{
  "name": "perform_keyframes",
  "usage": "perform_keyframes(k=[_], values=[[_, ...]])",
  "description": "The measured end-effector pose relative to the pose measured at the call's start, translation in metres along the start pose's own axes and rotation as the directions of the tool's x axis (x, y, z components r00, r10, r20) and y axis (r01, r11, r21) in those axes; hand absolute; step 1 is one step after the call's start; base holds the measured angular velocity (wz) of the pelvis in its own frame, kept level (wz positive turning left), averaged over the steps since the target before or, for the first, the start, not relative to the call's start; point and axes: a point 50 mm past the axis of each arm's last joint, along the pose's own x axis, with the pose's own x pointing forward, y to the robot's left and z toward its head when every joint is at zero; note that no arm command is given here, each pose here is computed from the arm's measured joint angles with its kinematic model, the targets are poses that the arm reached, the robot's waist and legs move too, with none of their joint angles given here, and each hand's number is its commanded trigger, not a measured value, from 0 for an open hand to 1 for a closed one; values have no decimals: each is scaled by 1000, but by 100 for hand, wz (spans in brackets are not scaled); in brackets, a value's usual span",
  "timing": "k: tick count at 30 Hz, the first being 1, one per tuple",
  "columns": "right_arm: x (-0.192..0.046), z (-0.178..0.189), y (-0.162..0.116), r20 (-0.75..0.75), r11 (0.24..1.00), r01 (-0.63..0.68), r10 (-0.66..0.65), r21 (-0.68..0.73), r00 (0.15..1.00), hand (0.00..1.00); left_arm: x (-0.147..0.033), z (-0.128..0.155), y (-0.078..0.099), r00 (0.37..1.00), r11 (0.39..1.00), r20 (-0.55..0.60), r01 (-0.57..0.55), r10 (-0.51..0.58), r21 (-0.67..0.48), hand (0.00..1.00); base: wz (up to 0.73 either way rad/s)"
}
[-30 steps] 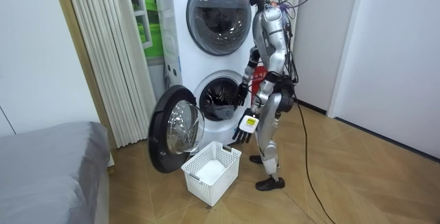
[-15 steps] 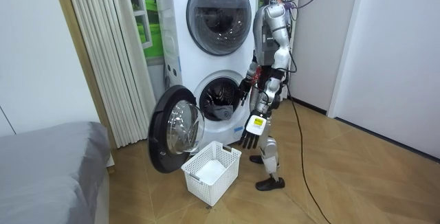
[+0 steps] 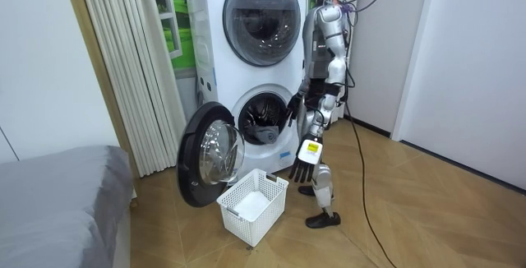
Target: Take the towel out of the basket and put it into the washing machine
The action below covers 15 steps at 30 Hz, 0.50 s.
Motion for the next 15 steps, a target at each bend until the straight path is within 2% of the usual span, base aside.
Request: perform_keyframes(k=[7,15], values=[[-1,-8,13,-61,995,-98,100,28,993,0,-2,-5,-7,1000,1000,-21,3,-3,-19,0,3],[-2,-14,15,-122,980,-159,174,121,977,0,-4,-21,-4,992,1000,-130,-10,7,-20,0,1]])
